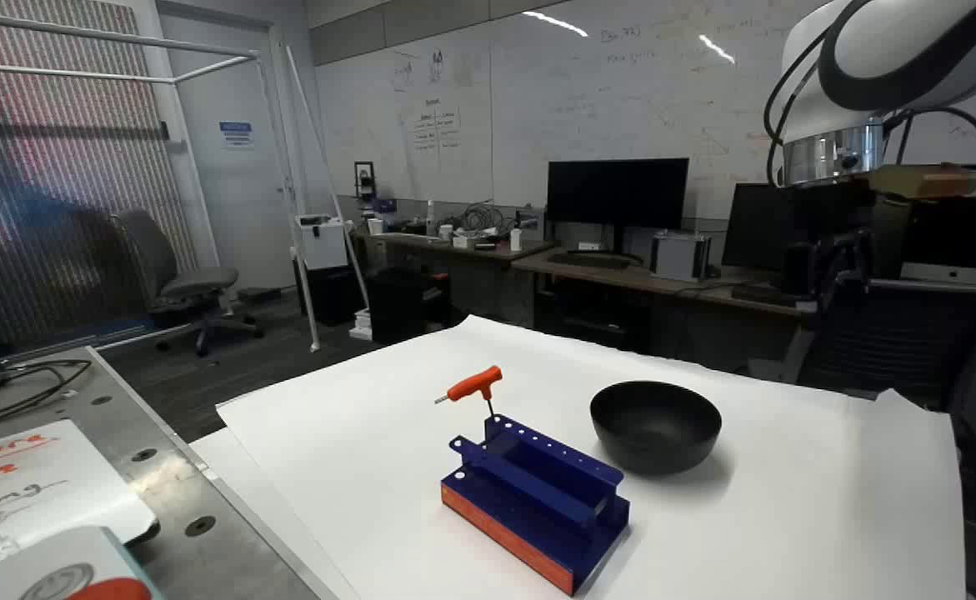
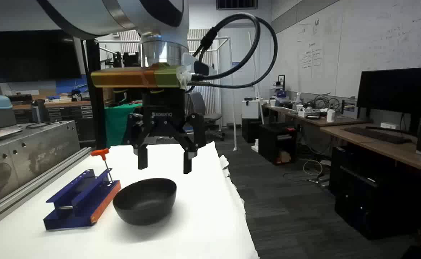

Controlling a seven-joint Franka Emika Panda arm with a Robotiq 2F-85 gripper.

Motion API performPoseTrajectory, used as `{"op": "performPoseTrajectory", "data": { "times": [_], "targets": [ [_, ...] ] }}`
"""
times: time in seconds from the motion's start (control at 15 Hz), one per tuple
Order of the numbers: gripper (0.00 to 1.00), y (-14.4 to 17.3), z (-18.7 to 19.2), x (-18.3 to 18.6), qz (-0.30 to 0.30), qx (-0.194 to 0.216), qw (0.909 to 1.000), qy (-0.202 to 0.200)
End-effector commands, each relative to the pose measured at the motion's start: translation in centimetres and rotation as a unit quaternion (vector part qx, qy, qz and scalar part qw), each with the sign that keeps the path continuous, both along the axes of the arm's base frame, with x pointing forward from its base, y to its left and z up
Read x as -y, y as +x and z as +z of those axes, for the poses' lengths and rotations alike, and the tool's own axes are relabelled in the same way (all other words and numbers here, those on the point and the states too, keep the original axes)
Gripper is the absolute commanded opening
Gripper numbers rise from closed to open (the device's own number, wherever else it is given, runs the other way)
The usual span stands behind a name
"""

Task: Pick up the orange object tool and put it in the bowl

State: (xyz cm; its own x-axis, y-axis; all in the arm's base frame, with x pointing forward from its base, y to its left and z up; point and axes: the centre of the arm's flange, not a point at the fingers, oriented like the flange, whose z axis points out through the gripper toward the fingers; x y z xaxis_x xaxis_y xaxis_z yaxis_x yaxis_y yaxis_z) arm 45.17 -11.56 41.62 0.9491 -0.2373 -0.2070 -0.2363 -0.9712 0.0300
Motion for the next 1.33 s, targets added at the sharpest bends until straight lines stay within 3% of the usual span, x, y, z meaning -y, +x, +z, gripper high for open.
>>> {"op": "performPoseTrajectory", "data": {
  "times": [0.0,0.27,0.4,0.67,1.0,1.27],
  "targets": [
    [1.0,0.1,0.2,0.0,0.0,0.002,1.0,0.0],
    [1.0,0.2,0.5,0.1,0.0,0.006,1.0,-0.001],
    [1.0,3.6,0.4,-0.1,-0.021,0.009,0.9997,0.005],
    [1.0,11.1,1.2,-4.6,-0.042,0.016,0.9988,0.019],
    [1.0,19.6,0.0,-11.6,0.025,0.006,0.9996,0.013],
    [1.0,23.7,-2.5,-16.1,0.106,-0.043,0.9932,0.018]
  ]
}}
